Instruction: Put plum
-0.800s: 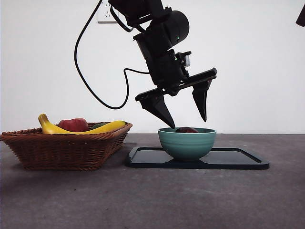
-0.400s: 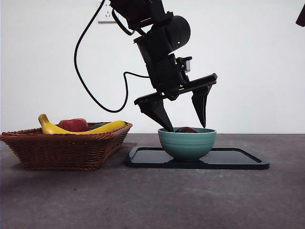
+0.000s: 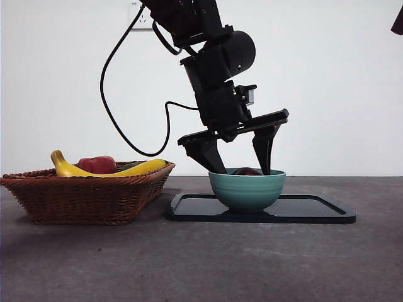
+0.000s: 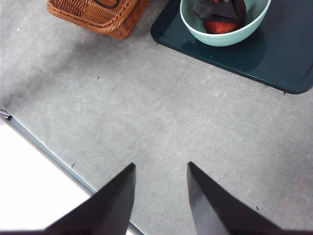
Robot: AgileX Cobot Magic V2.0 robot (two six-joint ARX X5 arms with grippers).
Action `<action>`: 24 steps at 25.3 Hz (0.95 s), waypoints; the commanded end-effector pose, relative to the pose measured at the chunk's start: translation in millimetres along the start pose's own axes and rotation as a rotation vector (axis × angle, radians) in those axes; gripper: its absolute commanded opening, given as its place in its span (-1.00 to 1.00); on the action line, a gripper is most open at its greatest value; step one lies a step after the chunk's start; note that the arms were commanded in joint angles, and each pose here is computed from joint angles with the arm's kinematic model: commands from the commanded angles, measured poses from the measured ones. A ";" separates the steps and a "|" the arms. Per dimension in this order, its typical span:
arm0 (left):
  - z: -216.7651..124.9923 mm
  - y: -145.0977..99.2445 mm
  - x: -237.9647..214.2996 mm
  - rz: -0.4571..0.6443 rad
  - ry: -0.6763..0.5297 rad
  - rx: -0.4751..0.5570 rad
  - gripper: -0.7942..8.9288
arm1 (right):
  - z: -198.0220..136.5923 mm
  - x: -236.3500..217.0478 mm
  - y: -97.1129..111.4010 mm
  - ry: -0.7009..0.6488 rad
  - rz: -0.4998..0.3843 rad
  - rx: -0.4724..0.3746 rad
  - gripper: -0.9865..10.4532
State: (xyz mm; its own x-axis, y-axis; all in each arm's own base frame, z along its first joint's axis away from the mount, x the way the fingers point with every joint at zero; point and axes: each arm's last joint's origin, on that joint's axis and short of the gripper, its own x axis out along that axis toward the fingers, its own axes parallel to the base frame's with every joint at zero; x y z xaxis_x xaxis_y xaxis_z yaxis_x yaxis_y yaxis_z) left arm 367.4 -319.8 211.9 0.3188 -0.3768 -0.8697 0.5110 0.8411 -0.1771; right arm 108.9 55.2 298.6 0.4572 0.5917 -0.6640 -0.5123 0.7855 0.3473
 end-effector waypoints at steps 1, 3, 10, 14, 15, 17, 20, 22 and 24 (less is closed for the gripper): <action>1.8 -4.2 7.4 -0.002 0.000 0.016 -0.16 | 1.5 -0.3 1.0 -0.006 0.006 -0.017 -0.53; 1.3 -4.1 7.4 -0.001 0.005 0.018 -0.23 | 1.5 -0.3 1.0 -0.006 0.006 -0.019 -0.53; 0.7 -4.0 7.0 0.001 0.011 0.027 -0.34 | 1.5 -0.3 1.0 -0.006 0.006 -0.019 -0.53; 3.4 -4.0 -0.4 -0.002 -0.006 0.028 -0.34 | 1.5 -0.3 1.0 -0.006 0.005 -0.023 -0.53; 4.6 -4.2 -4.2 -0.003 -0.014 0.037 -0.34 | 1.6 -0.3 1.0 -0.007 0.004 -0.023 -0.53; 7.5 -5.5 -12.4 -0.008 -0.034 0.044 -0.34 | 1.6 -0.3 0.8 -0.007 -0.001 -0.023 -0.53; 13.1 -8.2 -29.1 -0.017 -0.079 0.055 -0.34 | 1.6 -0.3 0.8 -0.007 -0.001 -0.023 -0.53; 17.1 -9.7 -44.3 -0.025 -0.122 0.060 -0.34 | 1.6 -0.3 0.8 -0.008 -0.001 -0.023 -0.53; 20.1 -10.2 -63.0 -0.030 -0.158 0.069 -0.34 | 1.7 -0.3 0.8 -0.009 -0.001 -0.024 -0.53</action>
State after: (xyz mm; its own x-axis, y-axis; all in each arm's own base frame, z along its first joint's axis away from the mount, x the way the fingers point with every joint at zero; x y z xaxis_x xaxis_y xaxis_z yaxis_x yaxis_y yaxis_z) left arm 357.1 -309.7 266.6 0.3943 -0.4400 -0.8068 0.5539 0.8143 -0.1734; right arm 108.9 55.2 298.5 0.4583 0.5903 -0.6645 -0.5167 0.7853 0.3412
